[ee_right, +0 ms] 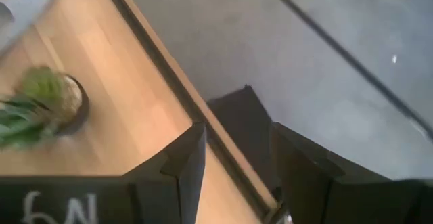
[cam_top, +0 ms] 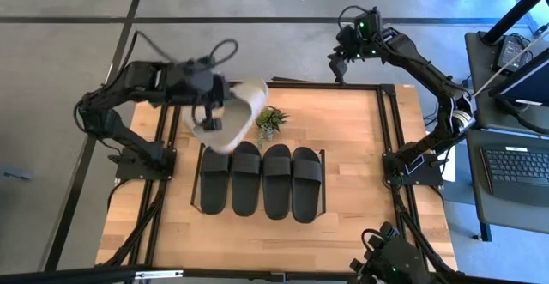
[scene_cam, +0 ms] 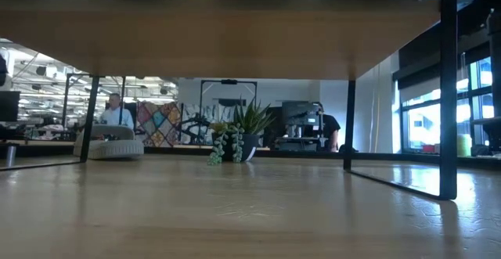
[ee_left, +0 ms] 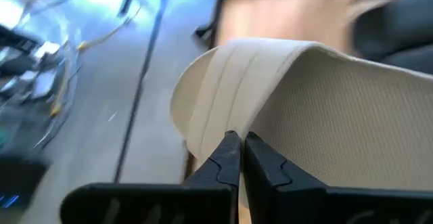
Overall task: Pick and place slides into the shelf
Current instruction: Put the gray slide under the shelf
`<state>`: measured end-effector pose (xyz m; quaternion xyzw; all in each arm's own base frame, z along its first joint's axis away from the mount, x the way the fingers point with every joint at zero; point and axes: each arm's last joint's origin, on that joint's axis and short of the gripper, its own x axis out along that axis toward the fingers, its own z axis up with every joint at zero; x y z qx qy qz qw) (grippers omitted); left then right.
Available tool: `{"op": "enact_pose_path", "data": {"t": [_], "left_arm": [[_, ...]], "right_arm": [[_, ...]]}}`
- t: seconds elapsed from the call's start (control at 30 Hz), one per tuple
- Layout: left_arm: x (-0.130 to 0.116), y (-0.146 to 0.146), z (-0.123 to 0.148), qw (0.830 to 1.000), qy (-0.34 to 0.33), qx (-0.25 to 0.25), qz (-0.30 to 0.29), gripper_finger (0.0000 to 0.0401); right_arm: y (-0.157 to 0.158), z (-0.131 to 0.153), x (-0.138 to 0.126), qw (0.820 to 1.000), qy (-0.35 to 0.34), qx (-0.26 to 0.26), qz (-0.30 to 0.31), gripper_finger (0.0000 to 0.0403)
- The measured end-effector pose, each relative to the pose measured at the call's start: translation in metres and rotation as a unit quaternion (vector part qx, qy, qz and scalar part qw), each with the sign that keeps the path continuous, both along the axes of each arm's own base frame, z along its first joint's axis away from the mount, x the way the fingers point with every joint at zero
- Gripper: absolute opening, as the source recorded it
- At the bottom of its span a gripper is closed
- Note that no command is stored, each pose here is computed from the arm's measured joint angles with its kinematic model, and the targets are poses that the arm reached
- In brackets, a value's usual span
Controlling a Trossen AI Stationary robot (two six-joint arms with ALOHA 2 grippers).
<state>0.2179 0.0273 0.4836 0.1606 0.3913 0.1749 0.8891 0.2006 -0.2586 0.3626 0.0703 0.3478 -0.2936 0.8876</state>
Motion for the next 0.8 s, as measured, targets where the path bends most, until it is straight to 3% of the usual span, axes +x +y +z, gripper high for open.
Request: {"op": "enact_pose_path", "data": {"t": [0.23,0.43,0.8], "left_arm": [[0.004,-0.067,0.014,0.988,-0.1,-0.079,-0.089,0.0],[0.028,-0.124,0.009,0.969,-0.141,-0.116,-0.168,0.0],[0.075,-0.222,-0.047,0.97,-0.129,-0.151,-0.141,0.0]], "right_arm": [[-0.008,-0.051,-0.016,0.997,0.047,0.051,-0.018,0.0165],[-0.009,-0.057,-0.024,0.996,0.064,0.064,-0.019,0.0165],[-0.005,-0.056,-0.02,0.993,-0.001,0.112,0.034,0.0165]]}}
